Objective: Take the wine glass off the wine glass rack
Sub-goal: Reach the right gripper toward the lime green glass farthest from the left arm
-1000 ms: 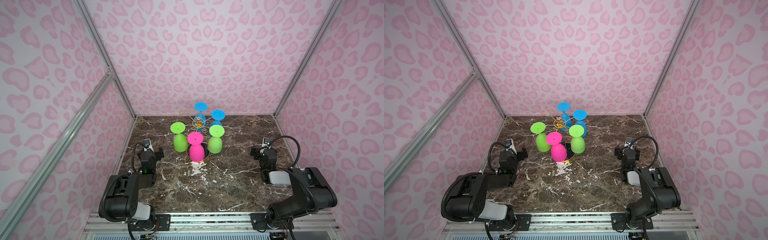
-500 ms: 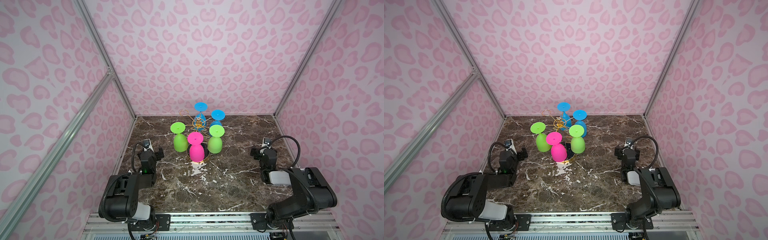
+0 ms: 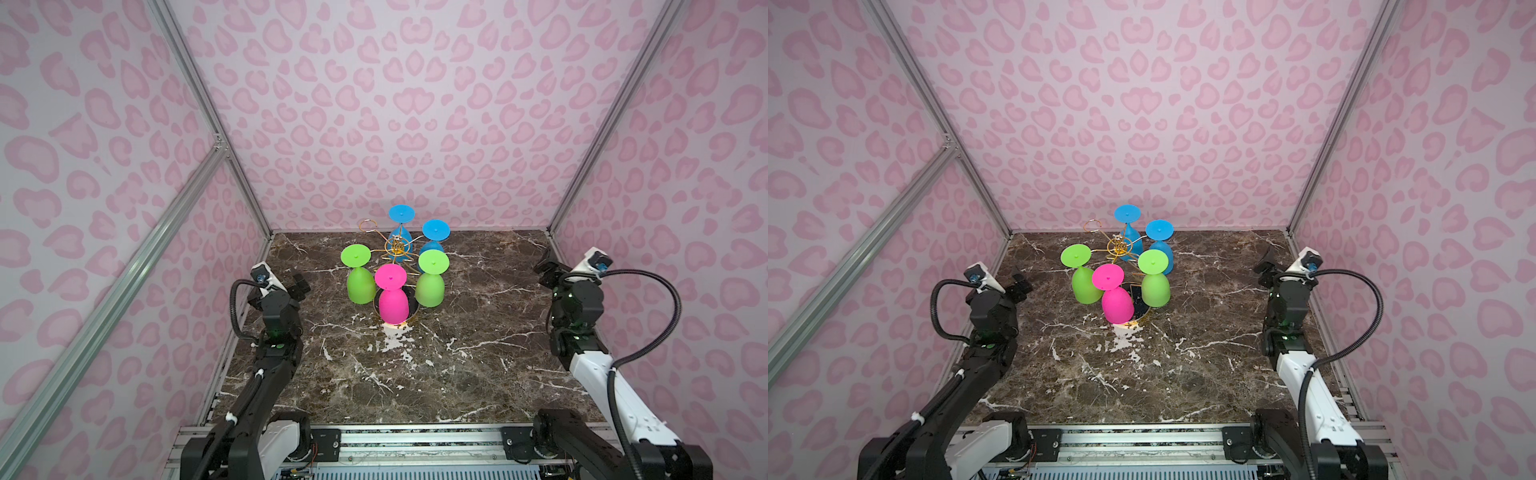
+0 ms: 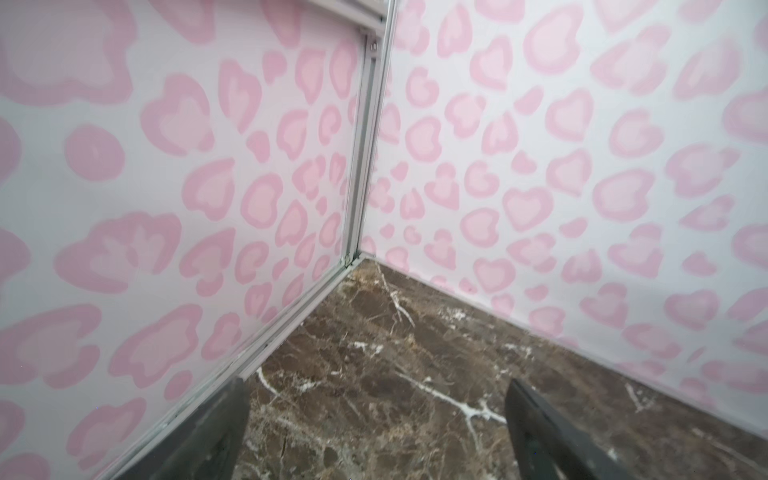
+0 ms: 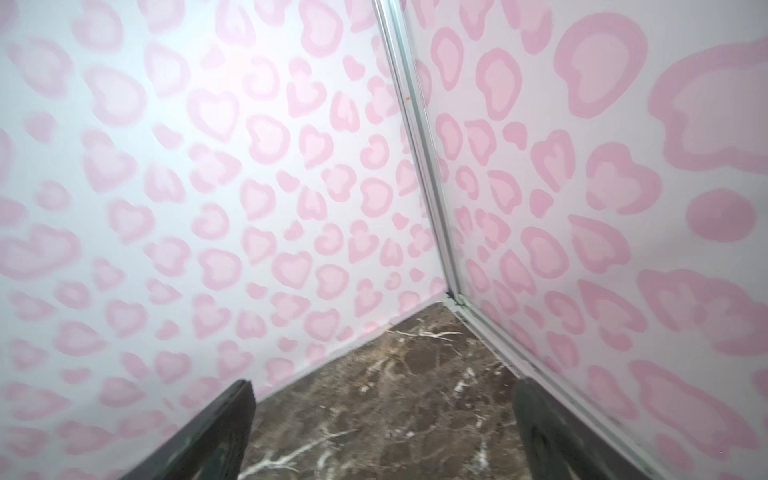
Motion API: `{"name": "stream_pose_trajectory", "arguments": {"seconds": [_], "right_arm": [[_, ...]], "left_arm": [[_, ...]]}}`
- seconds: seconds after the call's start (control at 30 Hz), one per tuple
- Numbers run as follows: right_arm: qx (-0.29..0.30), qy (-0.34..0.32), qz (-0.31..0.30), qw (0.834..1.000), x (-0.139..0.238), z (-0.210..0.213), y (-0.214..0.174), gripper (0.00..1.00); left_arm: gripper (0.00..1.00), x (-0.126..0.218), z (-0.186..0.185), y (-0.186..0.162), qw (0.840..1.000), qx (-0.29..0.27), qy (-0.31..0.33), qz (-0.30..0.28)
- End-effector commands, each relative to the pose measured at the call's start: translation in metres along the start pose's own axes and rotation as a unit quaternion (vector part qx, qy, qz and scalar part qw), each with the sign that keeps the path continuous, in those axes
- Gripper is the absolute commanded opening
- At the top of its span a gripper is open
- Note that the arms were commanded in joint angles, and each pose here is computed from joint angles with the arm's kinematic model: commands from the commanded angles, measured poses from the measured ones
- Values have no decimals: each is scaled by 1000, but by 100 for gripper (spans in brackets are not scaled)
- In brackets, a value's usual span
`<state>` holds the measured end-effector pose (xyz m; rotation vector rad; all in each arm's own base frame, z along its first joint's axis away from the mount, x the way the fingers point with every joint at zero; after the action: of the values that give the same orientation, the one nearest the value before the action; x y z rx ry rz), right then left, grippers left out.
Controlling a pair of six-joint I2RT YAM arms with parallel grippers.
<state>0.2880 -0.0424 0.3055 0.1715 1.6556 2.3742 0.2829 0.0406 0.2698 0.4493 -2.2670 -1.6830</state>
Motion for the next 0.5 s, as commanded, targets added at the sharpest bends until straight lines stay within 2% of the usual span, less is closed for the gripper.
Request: {"name": "stream_pose_trajectory", "arguments": {"seconds": [0.0, 0.07, 0.13, 0.2, 0.33, 0.47], "right_arm": [[-120, 132, 100, 979, 14, 18, -12, 98], [-142, 185, 108, 966, 22, 31, 1, 90], [-155, 222, 149, 951, 25, 45, 8, 86], [-171, 261, 203, 928, 27, 58, 9, 80], [-193, 343, 303, 868, 37, 93, 4, 67], [-162, 394, 372, 824, 61, 133, -9, 65]], "left_arm": [[97, 14, 1, 9, 999, 27, -14, 24], [96, 26, -6, 27, 997, 46, -57, 0], [96, 36, -12, 43, 994, 54, -95, -22], [96, 44, -19, 56, 990, 52, -127, -36], [96, 50, -33, 75, 981, 39, -180, -52], [96, 50, -43, 90, 976, 41, -206, -55]]}}
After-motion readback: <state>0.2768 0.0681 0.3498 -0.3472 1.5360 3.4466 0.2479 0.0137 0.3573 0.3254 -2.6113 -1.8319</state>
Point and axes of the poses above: each gripper's point midway between its finger pads, its own x axis back along the fingers, its own z axis along the line the jaws close on, y = z × x, the point moved 7 cm from there along x, back along the fingers, and after that the axes turned 4 degrees about x, right-handed, at the moved point
